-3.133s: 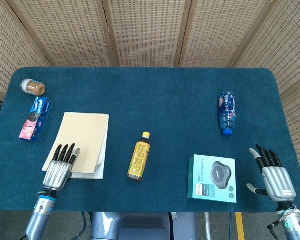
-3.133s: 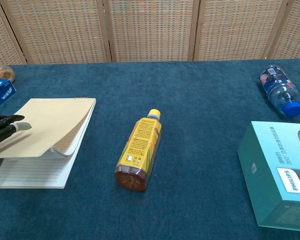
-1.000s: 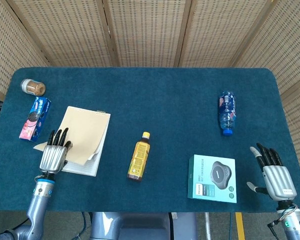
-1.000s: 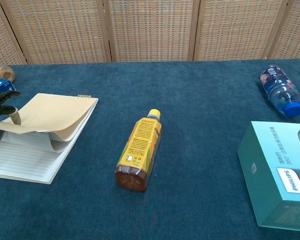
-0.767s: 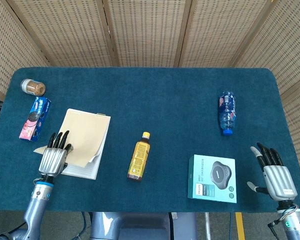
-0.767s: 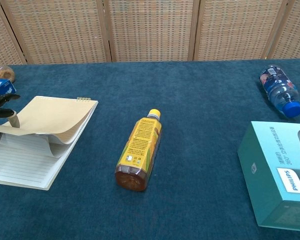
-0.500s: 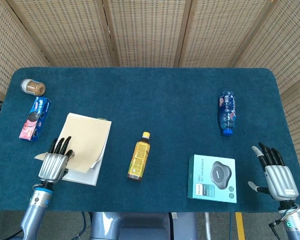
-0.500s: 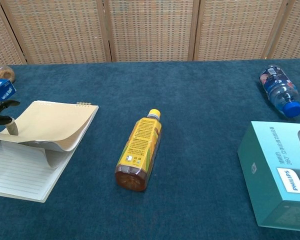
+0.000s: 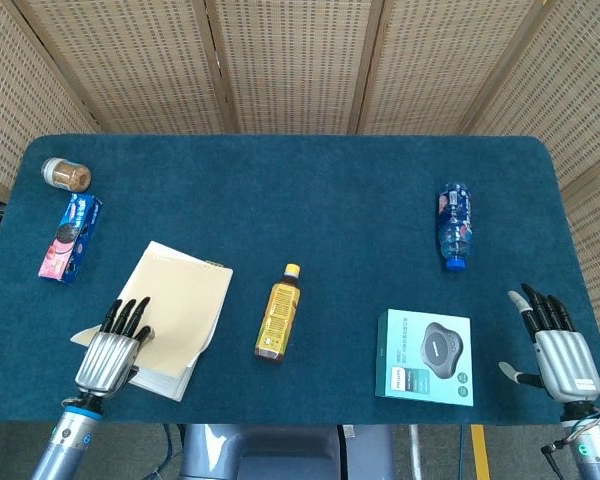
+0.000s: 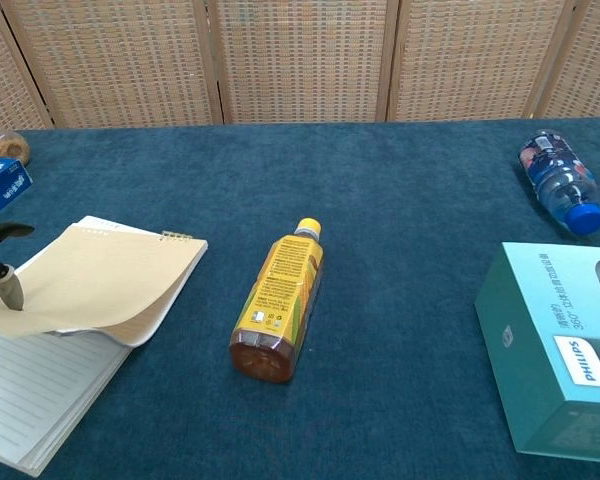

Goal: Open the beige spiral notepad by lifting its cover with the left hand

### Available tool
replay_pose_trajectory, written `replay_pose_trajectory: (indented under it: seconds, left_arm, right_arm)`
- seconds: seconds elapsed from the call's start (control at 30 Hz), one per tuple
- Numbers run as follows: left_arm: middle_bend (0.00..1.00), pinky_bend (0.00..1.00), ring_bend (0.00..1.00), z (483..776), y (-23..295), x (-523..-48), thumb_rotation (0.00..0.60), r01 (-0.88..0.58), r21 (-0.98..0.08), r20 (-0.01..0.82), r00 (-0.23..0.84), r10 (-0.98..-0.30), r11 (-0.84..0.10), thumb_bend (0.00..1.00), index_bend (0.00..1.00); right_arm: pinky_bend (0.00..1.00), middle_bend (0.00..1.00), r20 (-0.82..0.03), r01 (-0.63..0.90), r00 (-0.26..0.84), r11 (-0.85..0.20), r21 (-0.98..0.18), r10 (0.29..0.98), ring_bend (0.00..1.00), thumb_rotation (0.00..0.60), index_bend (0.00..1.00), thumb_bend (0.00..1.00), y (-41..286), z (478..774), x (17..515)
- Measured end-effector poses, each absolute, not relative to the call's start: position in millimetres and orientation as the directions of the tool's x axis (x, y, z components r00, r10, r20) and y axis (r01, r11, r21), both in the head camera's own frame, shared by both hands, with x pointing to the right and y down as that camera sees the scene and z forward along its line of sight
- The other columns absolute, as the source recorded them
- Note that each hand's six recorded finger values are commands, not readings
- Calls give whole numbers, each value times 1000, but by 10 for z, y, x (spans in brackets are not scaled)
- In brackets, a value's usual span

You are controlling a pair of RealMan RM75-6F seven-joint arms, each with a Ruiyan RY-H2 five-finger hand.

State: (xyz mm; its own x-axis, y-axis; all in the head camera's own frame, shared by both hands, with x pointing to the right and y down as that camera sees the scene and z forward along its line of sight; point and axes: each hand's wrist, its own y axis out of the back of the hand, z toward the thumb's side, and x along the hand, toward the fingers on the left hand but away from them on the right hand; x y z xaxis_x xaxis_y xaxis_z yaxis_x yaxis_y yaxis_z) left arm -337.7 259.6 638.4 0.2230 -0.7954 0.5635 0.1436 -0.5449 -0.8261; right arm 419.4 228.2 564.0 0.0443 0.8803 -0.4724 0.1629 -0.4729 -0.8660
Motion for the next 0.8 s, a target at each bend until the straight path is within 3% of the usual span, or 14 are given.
replay_pose_trajectory:
  seconds: [0.8]
  left_arm:
    - [0,0,0,5944,3133,-3792,600,195,-793,608,218,-763,-577,723,825]
  right_arm:
    - [0,0,-475,157,48,-476,-865,879,0,600,0,0,2296,5641,4181]
